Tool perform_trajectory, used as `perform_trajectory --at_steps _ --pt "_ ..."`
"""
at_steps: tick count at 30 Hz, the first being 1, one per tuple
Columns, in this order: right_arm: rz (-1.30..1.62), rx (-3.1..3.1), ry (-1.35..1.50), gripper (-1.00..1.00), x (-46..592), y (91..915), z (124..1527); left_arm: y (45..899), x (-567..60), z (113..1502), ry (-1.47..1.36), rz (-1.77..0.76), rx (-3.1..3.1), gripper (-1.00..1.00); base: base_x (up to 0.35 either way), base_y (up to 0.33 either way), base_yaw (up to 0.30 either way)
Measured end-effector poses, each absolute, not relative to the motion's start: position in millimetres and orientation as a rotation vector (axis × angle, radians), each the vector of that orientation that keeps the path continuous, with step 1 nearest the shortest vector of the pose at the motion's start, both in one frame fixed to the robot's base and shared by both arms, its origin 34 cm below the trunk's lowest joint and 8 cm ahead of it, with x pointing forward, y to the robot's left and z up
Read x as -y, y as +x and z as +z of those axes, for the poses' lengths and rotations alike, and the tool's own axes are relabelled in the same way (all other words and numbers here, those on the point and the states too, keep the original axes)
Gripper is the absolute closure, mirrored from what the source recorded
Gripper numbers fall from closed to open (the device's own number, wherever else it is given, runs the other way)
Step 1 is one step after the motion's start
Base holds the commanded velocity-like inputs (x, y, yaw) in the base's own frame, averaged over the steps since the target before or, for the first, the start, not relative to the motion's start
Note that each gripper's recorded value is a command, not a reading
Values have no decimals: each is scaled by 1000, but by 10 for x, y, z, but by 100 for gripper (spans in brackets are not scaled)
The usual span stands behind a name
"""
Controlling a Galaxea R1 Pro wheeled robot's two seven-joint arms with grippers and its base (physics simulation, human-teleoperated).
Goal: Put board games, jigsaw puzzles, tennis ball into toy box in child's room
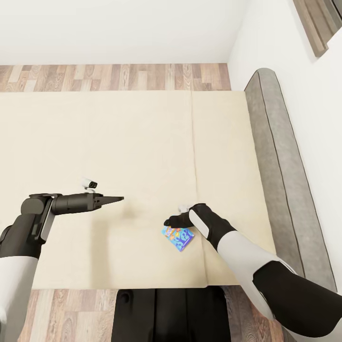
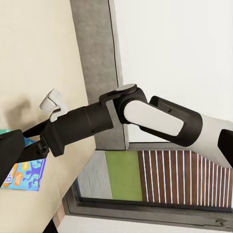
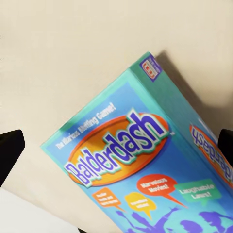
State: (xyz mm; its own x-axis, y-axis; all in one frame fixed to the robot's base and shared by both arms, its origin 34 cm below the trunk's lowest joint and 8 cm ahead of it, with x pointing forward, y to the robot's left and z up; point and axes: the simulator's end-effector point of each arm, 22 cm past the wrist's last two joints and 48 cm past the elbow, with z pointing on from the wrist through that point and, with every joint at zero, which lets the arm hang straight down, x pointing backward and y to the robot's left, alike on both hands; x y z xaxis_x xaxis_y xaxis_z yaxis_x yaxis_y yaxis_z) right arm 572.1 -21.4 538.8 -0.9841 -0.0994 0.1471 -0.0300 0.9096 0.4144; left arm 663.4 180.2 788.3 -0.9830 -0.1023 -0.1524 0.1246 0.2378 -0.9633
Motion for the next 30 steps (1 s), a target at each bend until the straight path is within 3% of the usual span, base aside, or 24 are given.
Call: perform_trajectory --at_steps 30 --pt "-605 2843 117 -100 239 5574 5412 6635 -1802 7883 21 -1833 -2321 -100 -11 17 0"
